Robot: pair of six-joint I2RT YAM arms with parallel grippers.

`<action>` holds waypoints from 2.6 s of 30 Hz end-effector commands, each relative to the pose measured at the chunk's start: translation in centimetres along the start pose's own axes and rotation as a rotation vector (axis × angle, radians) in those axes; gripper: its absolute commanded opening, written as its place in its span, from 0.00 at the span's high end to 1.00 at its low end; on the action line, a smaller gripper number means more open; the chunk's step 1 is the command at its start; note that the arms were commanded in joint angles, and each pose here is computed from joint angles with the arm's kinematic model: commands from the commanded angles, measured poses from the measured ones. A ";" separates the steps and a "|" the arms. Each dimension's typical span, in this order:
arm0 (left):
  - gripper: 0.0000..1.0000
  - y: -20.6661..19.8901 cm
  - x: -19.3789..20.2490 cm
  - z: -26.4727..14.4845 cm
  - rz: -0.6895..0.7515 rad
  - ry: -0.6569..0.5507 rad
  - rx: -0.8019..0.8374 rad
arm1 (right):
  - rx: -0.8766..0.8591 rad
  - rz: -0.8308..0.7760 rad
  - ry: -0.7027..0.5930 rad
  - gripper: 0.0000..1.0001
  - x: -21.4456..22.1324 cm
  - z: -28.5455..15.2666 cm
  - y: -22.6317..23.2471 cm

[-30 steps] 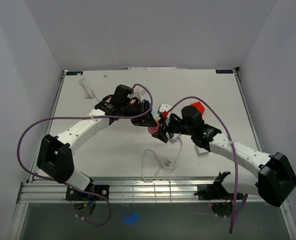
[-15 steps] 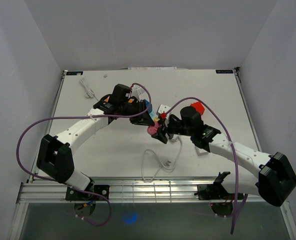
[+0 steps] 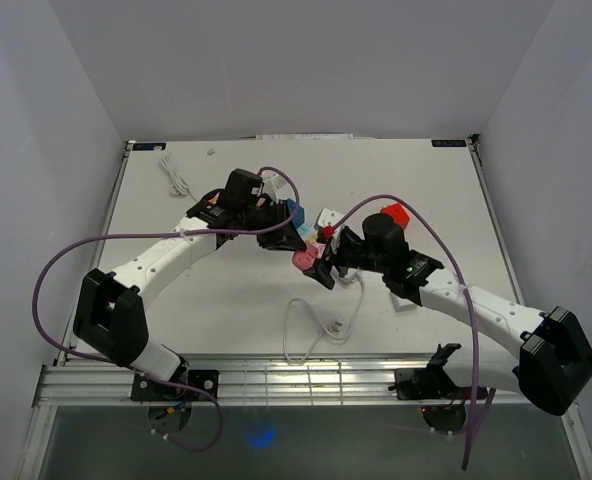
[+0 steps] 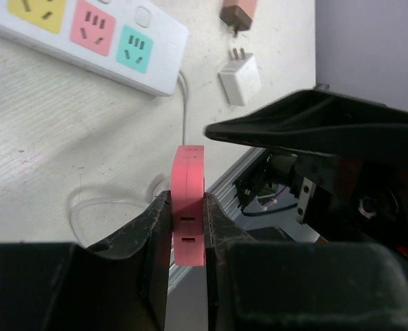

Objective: Insert the plug

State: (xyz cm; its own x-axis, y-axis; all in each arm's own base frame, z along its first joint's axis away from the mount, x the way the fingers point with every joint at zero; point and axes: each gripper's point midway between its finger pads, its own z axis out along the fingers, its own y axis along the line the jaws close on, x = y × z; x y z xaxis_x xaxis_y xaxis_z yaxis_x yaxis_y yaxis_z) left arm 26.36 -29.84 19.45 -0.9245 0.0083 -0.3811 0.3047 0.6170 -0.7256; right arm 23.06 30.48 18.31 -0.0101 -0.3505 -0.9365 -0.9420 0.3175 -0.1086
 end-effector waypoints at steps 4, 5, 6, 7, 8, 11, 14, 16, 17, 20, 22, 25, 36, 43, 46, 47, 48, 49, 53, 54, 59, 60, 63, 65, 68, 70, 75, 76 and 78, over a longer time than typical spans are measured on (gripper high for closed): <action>1.00 1.6 -3.0 -2.3 -0.186 -0.169 -0.217 | 0.076 -0.035 -0.110 0.07 -2.6 -1.2 -0.8; 1.00 2.0 -2.7 -2.2 -0.221 -0.156 -0.246 | 0.088 -0.033 -0.109 0.04 -2.5 -1.3 -0.9; 1.00 2.1 -2.9 -2.3 -0.237 -0.160 -0.257 | 0.094 -0.030 -0.107 0.02 -2.5 -1.3 -1.0; 1.00 2.2 -3.1 -2.3 -0.250 -0.170 -0.275 | 0.100 -0.021 -0.108 0.00 -2.6 -1.3 -1.1; 1.00 2.3 -3.3 -2.5 -0.286 -0.180 -0.296 | 0.096 -0.022 -0.110 0.06 -2.6 -1.2 -0.9; 1.00 3.3 -4.0 -3.3 -0.375 -0.264 -0.368 | 0.099 -0.022 -0.130 0.10 -3.1 -0.8 -0.2; 1.00 3.6 -4.6 -4.6 -0.434 -0.350 -0.395 | 0.137 -0.024 -0.126 0.17 -3.1 -0.2 -0.3; 1.00 3.7 -4.7 -4.9 -0.478 -0.376 -0.404 | 0.168 -0.029 -0.116 0.25 -3.0 0.5 -0.3; 1.00 4.3 -4.5 -5.1 -0.499 -0.382 -0.438 | 0.181 -0.030 -0.118 0.35 -3.2 0.7 -0.3; 1.00 5.4 -4.7 -5.6 -0.576 -0.423 -0.508 | 0.192 -0.036 -0.132 0.41 -3.5 1.5 -0.5; 1.00 5.7 -4.7 -5.6 -0.608 -0.441 -0.517 | 0.208 -0.053 -0.147 0.42 -3.8 1.9 -0.8; 1.00 5.3 -4.9 -6.0 -0.637 -0.461 -0.501 | 0.237 -0.076 -0.156 0.42 -4.1 2.5 -1.3; 1.00 5.3 -4.5 -4.7 -0.644 -0.403 -0.496 | 0.226 -0.129 -0.150 0.31 -5.0 6.0 -1.4; 1.00 5.4 -4.4 -4.5 -0.649 -0.395 -0.497 | 0.261 -0.163 -0.146 0.35 -5.2 7.2 -2.2; 1.00 5.4 -4.2 -4.3 -0.652 -0.383 -0.495 | 0.253 -0.172 -0.140 0.39 -5.1 7.8 -2.2; 1.00 5.4 -4.1 -4.2 -0.654 -0.377 -0.492 | 0.253 -0.173 -0.137 0.39 -5.0 8.0 -2.3; 1.00 5.4 -4.1 -4.2 -0.652 -0.377 -0.492 | 0.258 -0.175 -0.131 0.41 -4.8 8.3 -2.4; 1.00 5.4 -4.1 -4.2 -0.653 -0.376 -0.493 | 0.258 -0.177 -0.130 0.41 -4.8 8.3 -2.5; 1.00 5.5 -3.9 -4.2 -0.653 -0.374 -0.496 | 0.267 -0.178 -0.131 0.57 -4.7 8.6 -2.6; 1.00 5.5 -3.9 -4.3 -0.653 -0.375 -0.495 | 0.269 -0.177 -0.129 0.63 -4.7 8.6 -2.7; 0.94 5.7 -4.0 -4.3 -0.649 -0.377 -0.500 | 0.284 -0.163 -0.137 0.92 -4.7 8.0 -2.8; 0.78 5.7 -4.2 -4.3 -0.642 -0.377 -0.498 | 0.290 -0.158 -0.148 0.92 -4.7 7.9 -2.8; 0.54 5.8 -4.8 -4.6 -0.616 -0.383 -0.499 | 0.301 -0.142 -0.152 0.92 -4.1 7.2 -2.7; 0.40 5.3 -4.9 -4.6 -0.608 -0.365 -0.474 | 0.309 -0.131 -0.148 0.92 -3.5 6.6 -2.6; 0.19 5.3 -5.2 -4.8 -0.597 -0.366 -0.469 | 0.330 -0.118 -0.151 0.92 -3.0 5.8 -2.7; 0.02 5.0 -5.8 -5.1 -0.575 -0.379 -0.455 | 0.345 -0.101 -0.162 0.92 -3.0 5.2 -3.0; 0.02 3.6 -7.4 -5.7 -0.483 -0.402 -0.412 | 0.367 -0.021 -0.173 0.92 -2.1 3.9 -4.6; 0.02 3.4 -7.7 -5.8 -0.452 -0.408 -0.405 | 0.376 0.023 -0.188 0.92 -2.1 3.4 -5.4; 0.02 2.9 -8.1 -5.8 -0.390 -0.401 -0.384 | 0.366 0.062 -0.212 0.92 -2.3 3.3 -5.8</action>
State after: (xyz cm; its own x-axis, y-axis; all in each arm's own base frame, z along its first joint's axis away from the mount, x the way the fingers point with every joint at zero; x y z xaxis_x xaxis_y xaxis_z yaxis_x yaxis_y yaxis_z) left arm 32.39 -22.87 21.05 -0.7599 -0.5848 -0.2839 -0.3434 0.7320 -0.5885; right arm 28.81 32.56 16.77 0.0398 -0.2928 -0.9553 -0.7702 0.6001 -0.2161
